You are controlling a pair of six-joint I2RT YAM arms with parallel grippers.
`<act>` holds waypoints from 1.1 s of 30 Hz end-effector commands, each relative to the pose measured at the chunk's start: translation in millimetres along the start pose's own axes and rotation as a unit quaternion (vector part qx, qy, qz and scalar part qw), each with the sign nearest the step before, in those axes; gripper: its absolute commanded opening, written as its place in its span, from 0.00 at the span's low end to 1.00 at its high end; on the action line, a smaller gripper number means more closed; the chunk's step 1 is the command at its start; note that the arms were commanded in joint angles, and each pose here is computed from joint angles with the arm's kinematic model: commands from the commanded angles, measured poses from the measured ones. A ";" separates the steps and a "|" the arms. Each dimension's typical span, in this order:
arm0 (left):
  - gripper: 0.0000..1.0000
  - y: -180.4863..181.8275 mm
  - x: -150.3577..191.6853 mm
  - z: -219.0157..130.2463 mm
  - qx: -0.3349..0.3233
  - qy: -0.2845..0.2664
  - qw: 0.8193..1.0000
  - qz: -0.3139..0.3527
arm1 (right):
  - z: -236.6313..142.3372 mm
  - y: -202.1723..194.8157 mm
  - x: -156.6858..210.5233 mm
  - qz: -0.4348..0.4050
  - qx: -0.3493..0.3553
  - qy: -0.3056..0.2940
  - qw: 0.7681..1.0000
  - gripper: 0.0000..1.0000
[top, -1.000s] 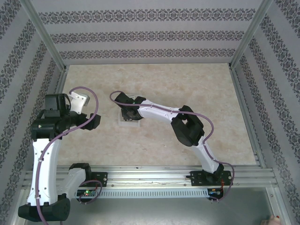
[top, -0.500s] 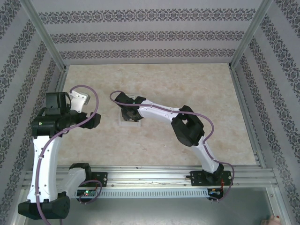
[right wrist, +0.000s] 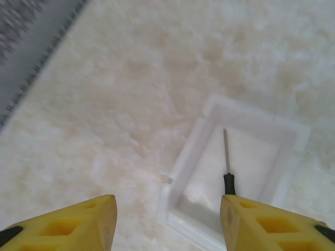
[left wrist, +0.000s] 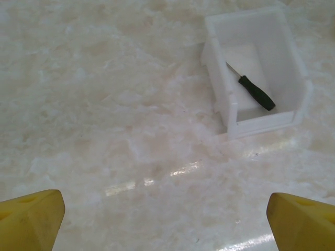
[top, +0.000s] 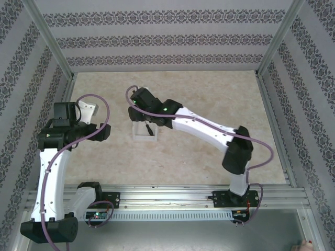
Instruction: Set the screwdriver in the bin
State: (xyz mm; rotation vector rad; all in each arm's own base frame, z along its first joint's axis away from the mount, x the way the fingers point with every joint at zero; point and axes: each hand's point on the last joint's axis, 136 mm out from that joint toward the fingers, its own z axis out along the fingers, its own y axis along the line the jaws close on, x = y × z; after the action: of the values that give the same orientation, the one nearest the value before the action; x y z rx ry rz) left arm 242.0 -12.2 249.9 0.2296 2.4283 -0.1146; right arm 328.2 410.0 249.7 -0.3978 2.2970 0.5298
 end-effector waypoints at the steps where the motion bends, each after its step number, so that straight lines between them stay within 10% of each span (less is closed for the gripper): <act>1: 0.99 12.8 -9.4 8.7 -0.033 -0.020 0.999 -0.036 | -35.5 -11.2 -12.2 -0.038 0.004 -0.051 0.998 0.63; 5: 0.99 25.9 -17.3 17.4 -0.063 -0.044 0.995 -0.064 | -72.5 -43.8 -9.4 -0.053 0.033 -0.114 0.991 0.98; 33: 0.99 50.1 -30.9 146.9 -0.055 -0.251 0.961 -0.102 | -147.4 -309.6 99.5 0.066 0.287 -0.212 0.932 0.98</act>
State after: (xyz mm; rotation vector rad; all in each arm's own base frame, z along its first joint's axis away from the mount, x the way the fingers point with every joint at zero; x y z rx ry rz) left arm 346.8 17.8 128.5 -0.1181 2.1160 -0.0727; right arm 297.6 65.2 186.3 0.1514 2.0268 -0.0144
